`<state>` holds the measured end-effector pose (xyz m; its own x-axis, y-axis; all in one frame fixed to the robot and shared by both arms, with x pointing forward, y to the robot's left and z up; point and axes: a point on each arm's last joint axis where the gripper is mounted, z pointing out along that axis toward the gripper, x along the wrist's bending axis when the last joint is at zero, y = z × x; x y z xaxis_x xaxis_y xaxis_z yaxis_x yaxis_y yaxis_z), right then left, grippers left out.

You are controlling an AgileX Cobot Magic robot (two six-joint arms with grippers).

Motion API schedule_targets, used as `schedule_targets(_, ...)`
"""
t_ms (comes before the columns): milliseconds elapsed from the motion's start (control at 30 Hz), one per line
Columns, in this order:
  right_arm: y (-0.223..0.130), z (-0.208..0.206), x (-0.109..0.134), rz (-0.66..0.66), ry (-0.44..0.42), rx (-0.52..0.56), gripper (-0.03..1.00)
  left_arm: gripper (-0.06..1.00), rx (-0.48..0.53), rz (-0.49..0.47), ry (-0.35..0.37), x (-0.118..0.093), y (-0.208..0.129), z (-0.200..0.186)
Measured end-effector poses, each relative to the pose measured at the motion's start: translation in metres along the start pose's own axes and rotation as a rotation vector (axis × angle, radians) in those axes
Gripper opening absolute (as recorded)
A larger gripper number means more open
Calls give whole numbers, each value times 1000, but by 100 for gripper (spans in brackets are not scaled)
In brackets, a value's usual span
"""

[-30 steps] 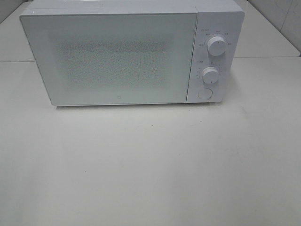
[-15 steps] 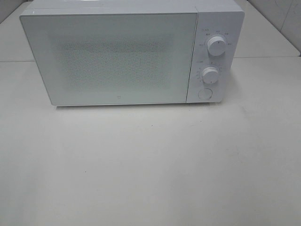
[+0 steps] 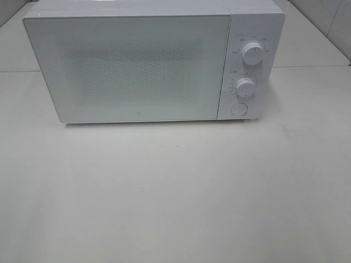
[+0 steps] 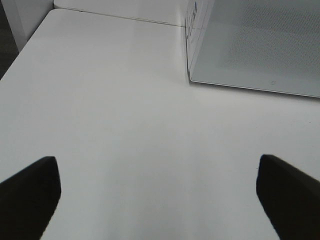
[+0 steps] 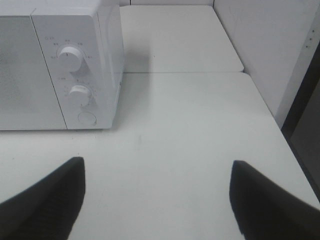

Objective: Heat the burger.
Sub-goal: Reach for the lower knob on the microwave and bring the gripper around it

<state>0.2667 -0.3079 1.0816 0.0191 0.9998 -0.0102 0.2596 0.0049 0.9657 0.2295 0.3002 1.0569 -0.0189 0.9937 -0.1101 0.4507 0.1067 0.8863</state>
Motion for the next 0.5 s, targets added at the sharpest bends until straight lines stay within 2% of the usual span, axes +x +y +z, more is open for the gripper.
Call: schedule_targets(500, 30, 35, 11, -25, 56, -134, 77, 99, 0, 0, 0, 0, 0, 0)
